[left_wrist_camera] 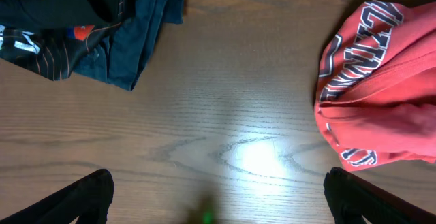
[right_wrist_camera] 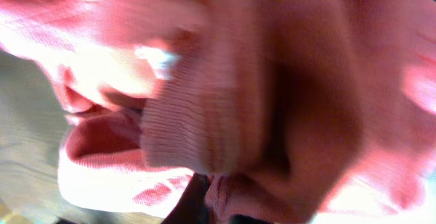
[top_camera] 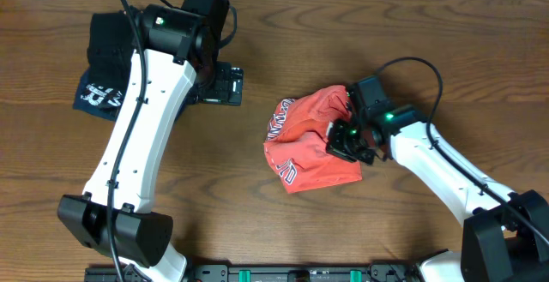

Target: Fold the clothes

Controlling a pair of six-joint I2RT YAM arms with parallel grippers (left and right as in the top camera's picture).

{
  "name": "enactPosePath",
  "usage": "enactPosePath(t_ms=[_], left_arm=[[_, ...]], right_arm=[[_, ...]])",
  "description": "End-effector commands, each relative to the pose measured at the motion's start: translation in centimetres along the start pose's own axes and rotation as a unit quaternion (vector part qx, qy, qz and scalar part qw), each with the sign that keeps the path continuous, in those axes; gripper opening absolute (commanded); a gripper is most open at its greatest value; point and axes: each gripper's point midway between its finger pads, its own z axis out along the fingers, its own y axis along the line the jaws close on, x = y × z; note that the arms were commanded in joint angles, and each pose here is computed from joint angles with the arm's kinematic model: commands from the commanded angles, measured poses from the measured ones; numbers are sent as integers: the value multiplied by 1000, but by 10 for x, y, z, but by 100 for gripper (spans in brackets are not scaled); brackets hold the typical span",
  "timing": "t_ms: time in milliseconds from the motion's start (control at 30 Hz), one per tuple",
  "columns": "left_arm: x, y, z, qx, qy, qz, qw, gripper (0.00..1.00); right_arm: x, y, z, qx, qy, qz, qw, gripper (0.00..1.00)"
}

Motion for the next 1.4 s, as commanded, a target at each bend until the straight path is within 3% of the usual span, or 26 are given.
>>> enactPosePath(t_ms=[0,133,367,533,633,733,867,1033,1200,1367], left_arm=[[2,2,-6,1,-7,-1,1000,100],[2,2,-6,1,-7,-1,1000,100],[1,2,-6,1,-9,-2,1000,100],[0,2,-6,1,-10,-2,1000,100],[0,2,-6,2,-10,-2,1000,99],[-1,-19,-7,61,-10,28,998,98],[1,-76,-12,207,-23,155,966,98],[1,-103,13,227,-26,199,953,98],[10,-155,44,279,-29,278,919,100],[13,-203,73,292,-45,331,896,100]], right_arm=[[-3,-9,-12,-2,0,-13,1000,1],[-4,-21,-26,-3,2,-47,999,1],[-28,-108,-55,162,-58,22,985,3],[-29,-123,-60,189,-59,33,980,24],[-28,-111,-58,149,-43,4,988,18],[-20,-77,-57,45,-10,-77,996,31],[-18,-76,-64,26,-10,-26,999,40],[-20,-74,-64,19,-13,15,1000,49],[-24,-68,-63,8,-21,36,999,61],[-28,-84,-57,65,-49,65,995,49]])
